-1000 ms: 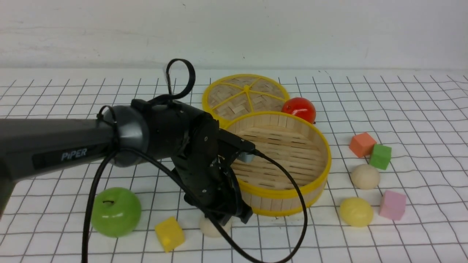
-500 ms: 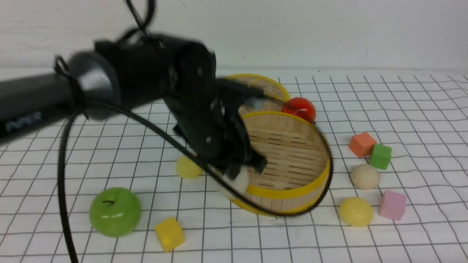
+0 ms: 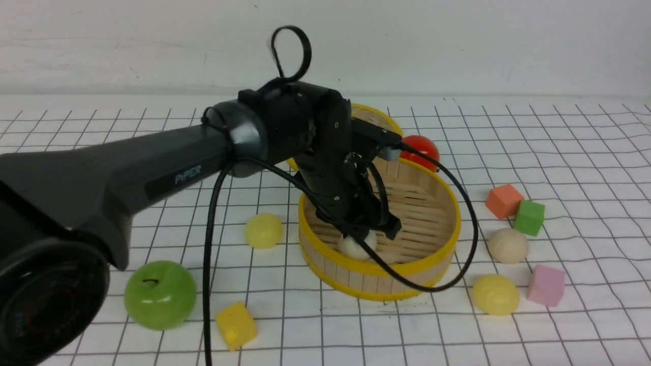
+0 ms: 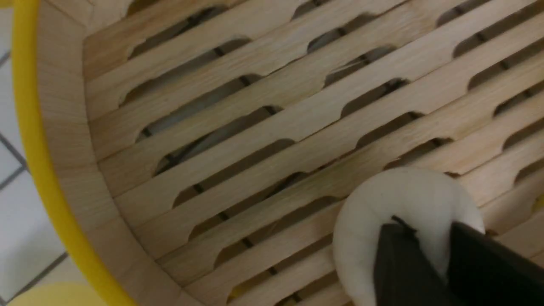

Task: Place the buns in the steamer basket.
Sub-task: Use the left arm to put the steamed stuffed bun into the steamer, then use the left arm to grab a steamed stuffed bun

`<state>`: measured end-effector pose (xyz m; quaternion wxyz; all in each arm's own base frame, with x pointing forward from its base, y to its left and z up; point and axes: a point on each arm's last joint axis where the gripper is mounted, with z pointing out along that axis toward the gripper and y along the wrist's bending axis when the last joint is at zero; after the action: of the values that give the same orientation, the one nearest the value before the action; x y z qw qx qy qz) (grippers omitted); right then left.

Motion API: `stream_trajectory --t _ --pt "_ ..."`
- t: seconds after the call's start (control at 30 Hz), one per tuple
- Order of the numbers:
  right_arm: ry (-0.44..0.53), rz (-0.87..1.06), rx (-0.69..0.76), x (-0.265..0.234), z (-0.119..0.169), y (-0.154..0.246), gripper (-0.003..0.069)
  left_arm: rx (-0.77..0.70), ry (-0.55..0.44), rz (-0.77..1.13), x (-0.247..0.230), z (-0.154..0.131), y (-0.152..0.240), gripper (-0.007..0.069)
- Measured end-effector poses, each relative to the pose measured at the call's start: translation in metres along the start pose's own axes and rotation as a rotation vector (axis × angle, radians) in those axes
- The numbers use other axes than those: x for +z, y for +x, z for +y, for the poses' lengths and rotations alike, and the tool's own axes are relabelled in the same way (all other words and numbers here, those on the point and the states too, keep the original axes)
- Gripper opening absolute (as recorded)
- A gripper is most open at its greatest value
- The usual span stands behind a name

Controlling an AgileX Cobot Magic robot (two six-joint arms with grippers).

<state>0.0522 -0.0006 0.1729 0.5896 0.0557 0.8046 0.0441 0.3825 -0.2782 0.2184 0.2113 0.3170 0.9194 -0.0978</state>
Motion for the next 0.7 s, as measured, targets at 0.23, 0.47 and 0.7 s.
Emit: stream_trajectory --t 0.23,0.47,0.7 --pt "0.000 0.000 0.000 0.000 0.000 0.000 0.0241 -0.031 -0.008 0.015 -0.048 -0.002 -0.003 0.0446" --pt "0.000 0.000 0.000 0.000 0.000 0.000 0.0241 -0.074 -0.149 -0.013 -0.142 0.030 0.006 0.0422" --pt "0.000 0.000 0.000 0.000 0.000 0.000 0.0241 -0.215 -0.133 0.136 -0.092 0.094 0.022 0.0262"
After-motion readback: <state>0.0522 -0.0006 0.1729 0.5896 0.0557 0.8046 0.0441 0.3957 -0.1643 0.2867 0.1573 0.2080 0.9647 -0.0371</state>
